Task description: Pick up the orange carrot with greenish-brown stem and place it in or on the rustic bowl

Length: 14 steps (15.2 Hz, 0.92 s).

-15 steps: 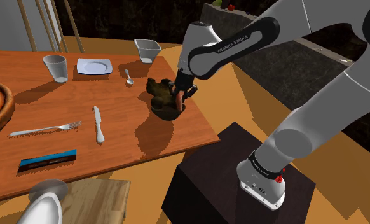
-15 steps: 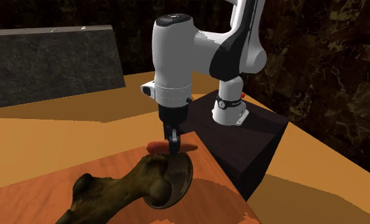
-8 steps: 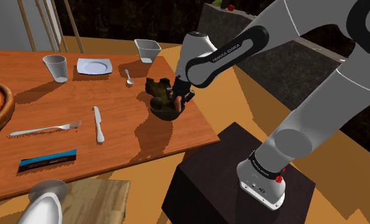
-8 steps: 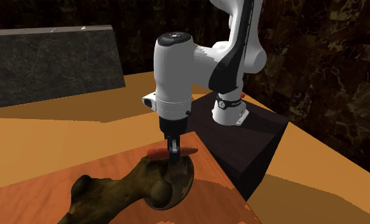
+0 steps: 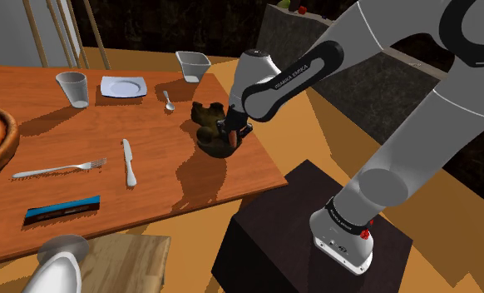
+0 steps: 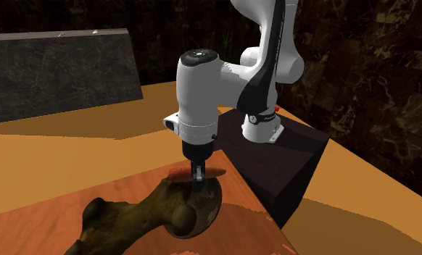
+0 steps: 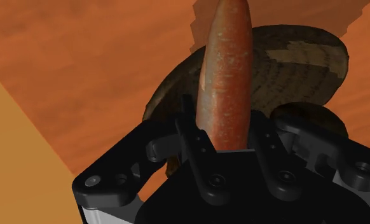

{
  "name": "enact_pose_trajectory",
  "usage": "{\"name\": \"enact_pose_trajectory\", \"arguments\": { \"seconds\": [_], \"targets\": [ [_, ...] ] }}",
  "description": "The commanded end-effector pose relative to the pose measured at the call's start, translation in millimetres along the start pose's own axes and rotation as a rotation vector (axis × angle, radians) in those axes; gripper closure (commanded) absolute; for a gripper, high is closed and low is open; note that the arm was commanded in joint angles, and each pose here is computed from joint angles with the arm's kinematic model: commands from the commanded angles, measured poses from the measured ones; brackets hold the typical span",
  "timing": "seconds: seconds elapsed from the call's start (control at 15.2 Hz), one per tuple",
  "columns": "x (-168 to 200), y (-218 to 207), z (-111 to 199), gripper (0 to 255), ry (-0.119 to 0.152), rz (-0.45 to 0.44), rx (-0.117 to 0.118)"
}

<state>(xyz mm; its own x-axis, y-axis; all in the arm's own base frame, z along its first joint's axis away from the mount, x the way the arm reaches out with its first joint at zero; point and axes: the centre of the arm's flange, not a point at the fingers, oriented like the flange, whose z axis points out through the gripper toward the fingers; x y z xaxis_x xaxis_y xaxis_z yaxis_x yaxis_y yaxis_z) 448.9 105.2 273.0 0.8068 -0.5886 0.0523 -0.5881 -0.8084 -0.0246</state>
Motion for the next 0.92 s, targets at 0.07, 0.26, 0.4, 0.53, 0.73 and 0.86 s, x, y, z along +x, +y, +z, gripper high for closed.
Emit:
{"name": "enact_pose_trajectory", "arguments": {
  "seconds": [0.07, 0.26, 0.4, 0.53, 0.73, 0.86],
  "targets": [
    [-2.0, 1.3, 4.0, 255, -0.008, -0.002, -0.007],
    [-2.3, 1.0, 2.9, 0, -0.008, -0.002, -0.007],
    [-2.5, 0.9, 3.1, 0, -0.008, -0.002, -0.007],
    [-2.0, 1.3, 4.0, 0, -0.008, -0.002, -0.007],
    [-1.7, 1.1, -35.6, 0, -0.008, -0.002, -0.007],
    [-1.6, 1.0, -46.0, 0, -0.008, -0.002, -0.007]
  ]
}}
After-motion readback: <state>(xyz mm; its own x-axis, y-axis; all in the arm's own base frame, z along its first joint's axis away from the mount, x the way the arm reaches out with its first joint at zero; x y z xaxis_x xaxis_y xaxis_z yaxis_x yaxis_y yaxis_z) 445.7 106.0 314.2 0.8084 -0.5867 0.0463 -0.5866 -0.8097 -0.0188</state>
